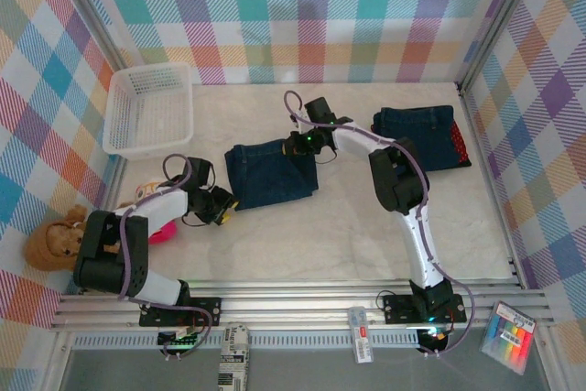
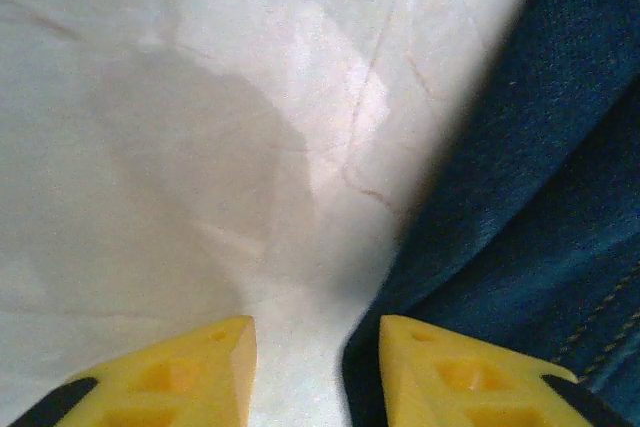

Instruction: Fold and stack the skirts

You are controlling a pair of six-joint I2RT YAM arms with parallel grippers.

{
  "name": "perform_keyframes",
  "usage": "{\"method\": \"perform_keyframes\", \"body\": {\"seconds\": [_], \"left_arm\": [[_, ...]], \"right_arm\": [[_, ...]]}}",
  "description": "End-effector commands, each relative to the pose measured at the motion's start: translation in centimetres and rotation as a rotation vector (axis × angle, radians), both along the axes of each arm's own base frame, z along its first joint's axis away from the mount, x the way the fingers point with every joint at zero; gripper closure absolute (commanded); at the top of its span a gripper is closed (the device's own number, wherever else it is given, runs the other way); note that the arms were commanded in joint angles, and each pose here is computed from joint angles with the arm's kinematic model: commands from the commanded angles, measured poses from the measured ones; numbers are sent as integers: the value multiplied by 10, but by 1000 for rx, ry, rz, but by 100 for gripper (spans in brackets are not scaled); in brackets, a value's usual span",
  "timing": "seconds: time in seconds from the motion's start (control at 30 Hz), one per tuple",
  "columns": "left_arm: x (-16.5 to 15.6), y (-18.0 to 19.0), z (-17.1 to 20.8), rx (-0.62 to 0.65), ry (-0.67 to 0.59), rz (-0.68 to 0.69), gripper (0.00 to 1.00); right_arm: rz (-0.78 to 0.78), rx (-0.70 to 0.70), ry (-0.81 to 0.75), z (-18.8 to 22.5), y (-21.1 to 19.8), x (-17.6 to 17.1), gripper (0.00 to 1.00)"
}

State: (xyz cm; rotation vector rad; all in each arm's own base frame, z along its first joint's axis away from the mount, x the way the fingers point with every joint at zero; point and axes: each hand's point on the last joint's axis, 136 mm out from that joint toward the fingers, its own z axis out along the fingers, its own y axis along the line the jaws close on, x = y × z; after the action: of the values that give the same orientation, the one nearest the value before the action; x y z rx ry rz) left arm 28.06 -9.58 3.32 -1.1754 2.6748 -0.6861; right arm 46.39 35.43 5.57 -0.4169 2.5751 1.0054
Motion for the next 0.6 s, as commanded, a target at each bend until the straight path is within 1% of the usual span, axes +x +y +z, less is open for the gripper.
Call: {"method": "perform_keyframes", "body": {"seconds": [0.0,0.07,0.1,0.17,0.23,0.3,0.37,0.47,0.57], "left_arm": [[-1,30,43,166,-76,6,53],[14,33,78,200,-189,-22,48],[23,28,93,191,-243,-52,45],[44,6,117,126,-337,-148,40],[64,-21,125,36,-371,-229,40],[84,-41,121,-16,-366,-270,44],[108,-56,110,-61,-347,-279,49],[141,-69,88,-109,-313,-273,54],[167,-77,79,-124,-310,-284,57]], "right_arm": [[20,40,-58,26,1,12,93],[28,51,-59,31,3,10,93],[31,56,-59,33,4,9,93],[35,65,-62,37,5,9,93],[37,73,-63,40,6,8,93],[41,82,-62,41,7,8,93],[49,92,-62,43,9,8,93],[75,111,-65,47,14,5,92],[90,115,-65,46,17,4,92]]}}
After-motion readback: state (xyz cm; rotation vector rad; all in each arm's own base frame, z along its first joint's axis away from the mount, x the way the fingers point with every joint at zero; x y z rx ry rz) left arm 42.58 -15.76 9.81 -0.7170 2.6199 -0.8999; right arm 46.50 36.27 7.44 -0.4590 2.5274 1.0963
